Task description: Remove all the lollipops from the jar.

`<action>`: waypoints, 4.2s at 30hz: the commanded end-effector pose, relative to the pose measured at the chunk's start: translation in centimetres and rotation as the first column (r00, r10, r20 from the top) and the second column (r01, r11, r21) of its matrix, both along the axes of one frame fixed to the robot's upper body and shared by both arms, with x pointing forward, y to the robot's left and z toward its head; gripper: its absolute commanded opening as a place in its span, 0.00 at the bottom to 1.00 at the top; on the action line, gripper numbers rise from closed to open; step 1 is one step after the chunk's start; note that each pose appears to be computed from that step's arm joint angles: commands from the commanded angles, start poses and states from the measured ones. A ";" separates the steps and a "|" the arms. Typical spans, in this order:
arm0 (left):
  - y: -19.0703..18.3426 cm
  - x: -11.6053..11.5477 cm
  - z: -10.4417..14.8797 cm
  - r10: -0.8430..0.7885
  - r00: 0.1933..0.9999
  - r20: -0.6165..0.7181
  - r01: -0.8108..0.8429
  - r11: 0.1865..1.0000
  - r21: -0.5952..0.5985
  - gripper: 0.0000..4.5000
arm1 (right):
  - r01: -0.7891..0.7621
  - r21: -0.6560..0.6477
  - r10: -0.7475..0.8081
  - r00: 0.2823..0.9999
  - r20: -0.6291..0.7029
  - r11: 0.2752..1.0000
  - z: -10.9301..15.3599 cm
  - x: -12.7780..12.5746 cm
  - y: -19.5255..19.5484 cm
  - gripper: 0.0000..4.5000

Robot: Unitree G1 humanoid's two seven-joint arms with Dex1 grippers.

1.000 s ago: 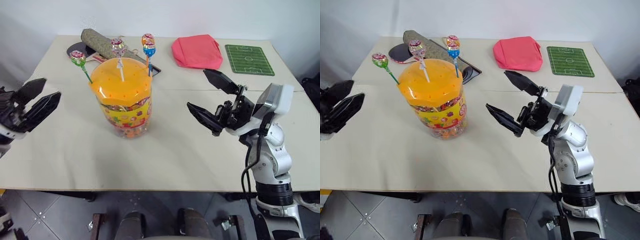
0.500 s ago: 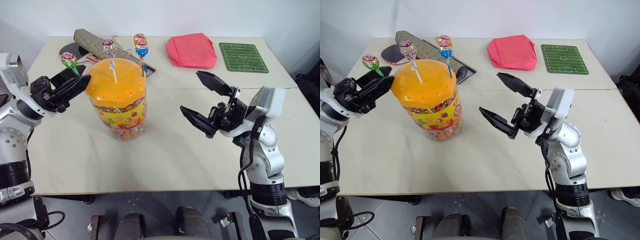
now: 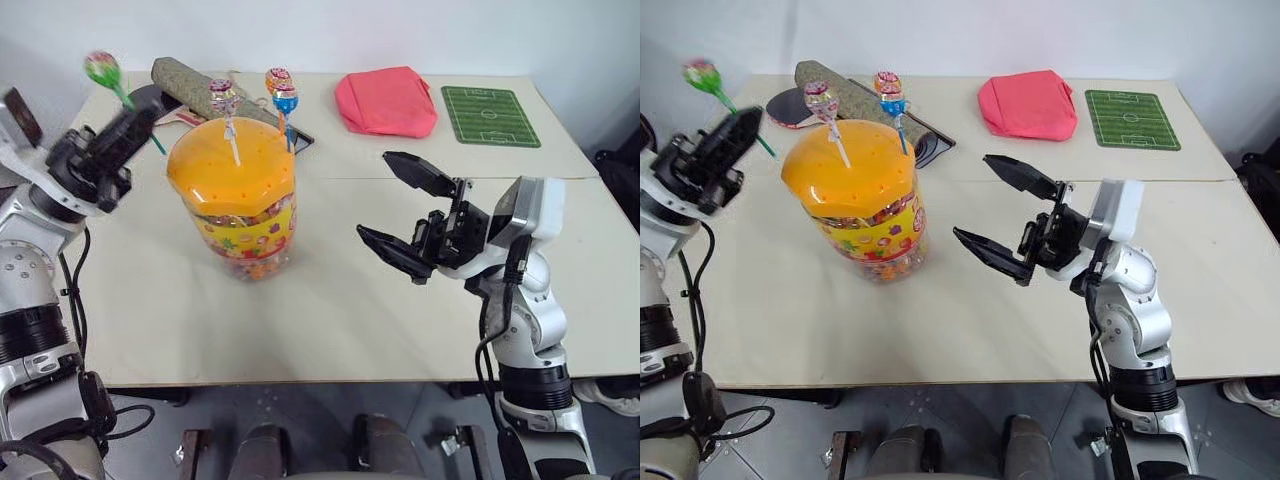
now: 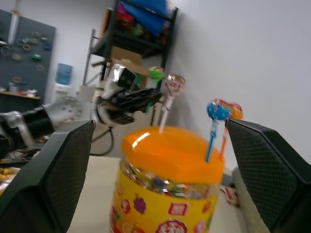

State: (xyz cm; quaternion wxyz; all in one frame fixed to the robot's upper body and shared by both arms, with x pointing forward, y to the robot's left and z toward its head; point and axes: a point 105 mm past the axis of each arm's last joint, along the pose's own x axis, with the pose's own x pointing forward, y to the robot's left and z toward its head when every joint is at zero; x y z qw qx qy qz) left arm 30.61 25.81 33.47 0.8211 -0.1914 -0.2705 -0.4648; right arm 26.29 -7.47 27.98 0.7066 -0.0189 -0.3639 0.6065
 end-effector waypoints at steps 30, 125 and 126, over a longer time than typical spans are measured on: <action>8.8 -5.5 -15.3 0.593 0.749 -0.296 -0.273 0.683 0.677 0.74 | 0.008 -0.357 -0.057 0.990 -0.128 0.934 -1.6 3.7 0.2 1.00; 2.5 -7.7 -7.2 0.108 0.994 -0.016 -0.101 0.964 0.246 0.88 | 0.000 -0.256 -0.095 0.929 -0.358 0.967 5.8 8.7 10.2 0.79; 2.5 -7.7 -7.1 0.111 0.994 -0.016 -0.103 0.964 0.245 0.88 | -0.002 -0.257 -0.093 0.929 -0.358 0.967 5.8 8.7 10.5 0.71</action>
